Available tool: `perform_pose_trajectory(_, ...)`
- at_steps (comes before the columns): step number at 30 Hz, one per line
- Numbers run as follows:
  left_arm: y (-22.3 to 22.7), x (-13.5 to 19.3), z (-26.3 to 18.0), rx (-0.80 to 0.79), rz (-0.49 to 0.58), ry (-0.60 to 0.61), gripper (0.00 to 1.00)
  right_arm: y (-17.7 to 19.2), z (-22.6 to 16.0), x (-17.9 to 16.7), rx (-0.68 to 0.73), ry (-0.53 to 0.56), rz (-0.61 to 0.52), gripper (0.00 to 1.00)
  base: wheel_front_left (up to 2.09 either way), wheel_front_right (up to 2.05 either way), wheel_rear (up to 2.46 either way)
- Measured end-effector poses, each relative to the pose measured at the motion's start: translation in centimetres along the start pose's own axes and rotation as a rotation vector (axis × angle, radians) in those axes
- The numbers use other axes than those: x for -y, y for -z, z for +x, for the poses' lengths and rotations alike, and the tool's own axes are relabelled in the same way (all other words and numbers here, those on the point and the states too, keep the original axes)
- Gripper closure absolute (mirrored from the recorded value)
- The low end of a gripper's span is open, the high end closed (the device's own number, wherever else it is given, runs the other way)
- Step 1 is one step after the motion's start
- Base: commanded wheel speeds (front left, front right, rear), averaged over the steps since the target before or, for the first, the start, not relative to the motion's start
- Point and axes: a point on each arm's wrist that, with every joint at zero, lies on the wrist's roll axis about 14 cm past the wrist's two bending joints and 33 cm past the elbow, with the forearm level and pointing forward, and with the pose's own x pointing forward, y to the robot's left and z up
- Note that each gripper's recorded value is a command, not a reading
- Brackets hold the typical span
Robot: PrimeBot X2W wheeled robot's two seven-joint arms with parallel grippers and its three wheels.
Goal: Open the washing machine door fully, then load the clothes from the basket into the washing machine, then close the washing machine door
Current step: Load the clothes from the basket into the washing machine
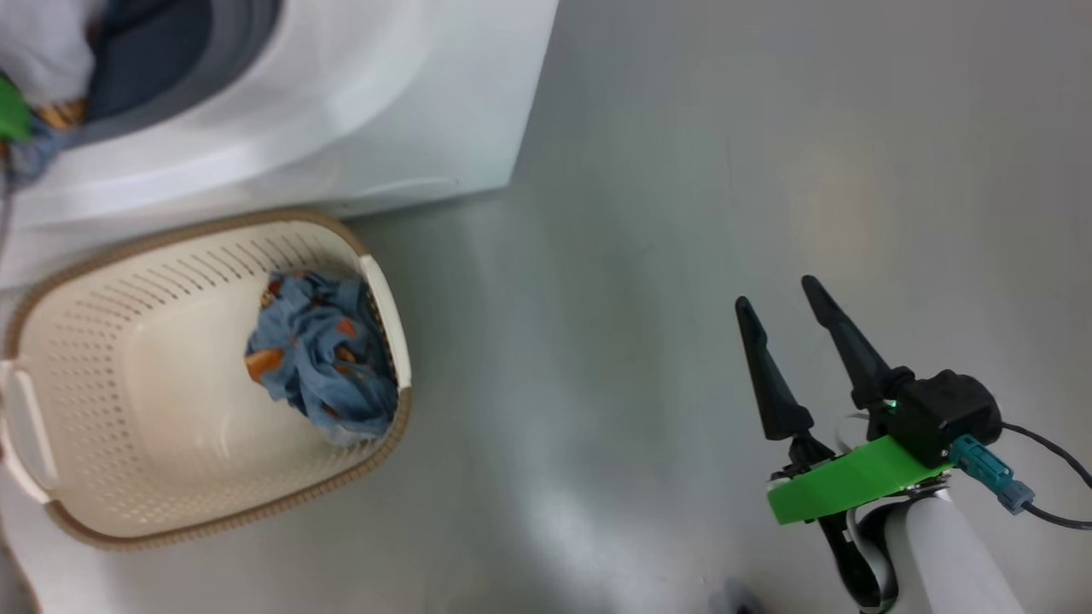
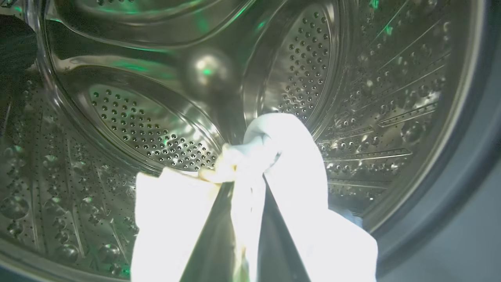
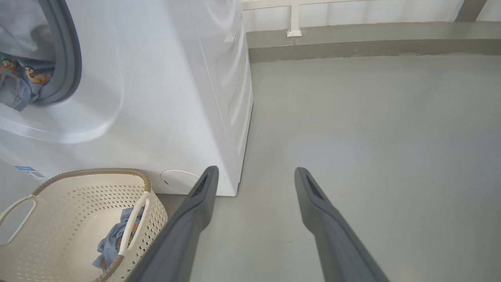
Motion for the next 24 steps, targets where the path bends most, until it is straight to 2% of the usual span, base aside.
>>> perform_pose_trajectory(7, 2.9, -0.1, 3.7, -0.032, 0.063, 0.024, 1.00, 3.5, 0.7, -0.3, -0.083, -0.007, 0.050, 0.00, 0.00, 0.00, 0.00)
perform_pose_trajectory(16, 6.1, 1.8, 6.6, -0.053, 0.069, 0.054, 1.00, 6.6, 0.2, 0.4, -0.167, 0.019, 0.076, 0.00, 0.00, 0.00, 0.00)
perform_pose_trajectory(18, 5.1, 2.2, 7.3, -0.005, 0.079, 0.066, 1.00, 7.0, 0.2, 0.4, -0.175, 0.020, 0.081, 0.00, 0.00, 0.00, 0.00)
perform_pose_trajectory(22, -1.5, 3.6, 8.2, 0.240, 0.124, 0.097, 1.00, 7.4, 0.7, 0.3, -0.181, 0.015, 0.085, 0.00, 0.00, 0.00, 0.00)
perform_pose_trajectory(24, -2.6, 4.0, 7.9, 0.290, 0.125, 0.104, 1.00, 7.6, 0.8, 0.3, -0.183, 0.013, 0.086, 0.00, 0.00, 0.00, 0.00)
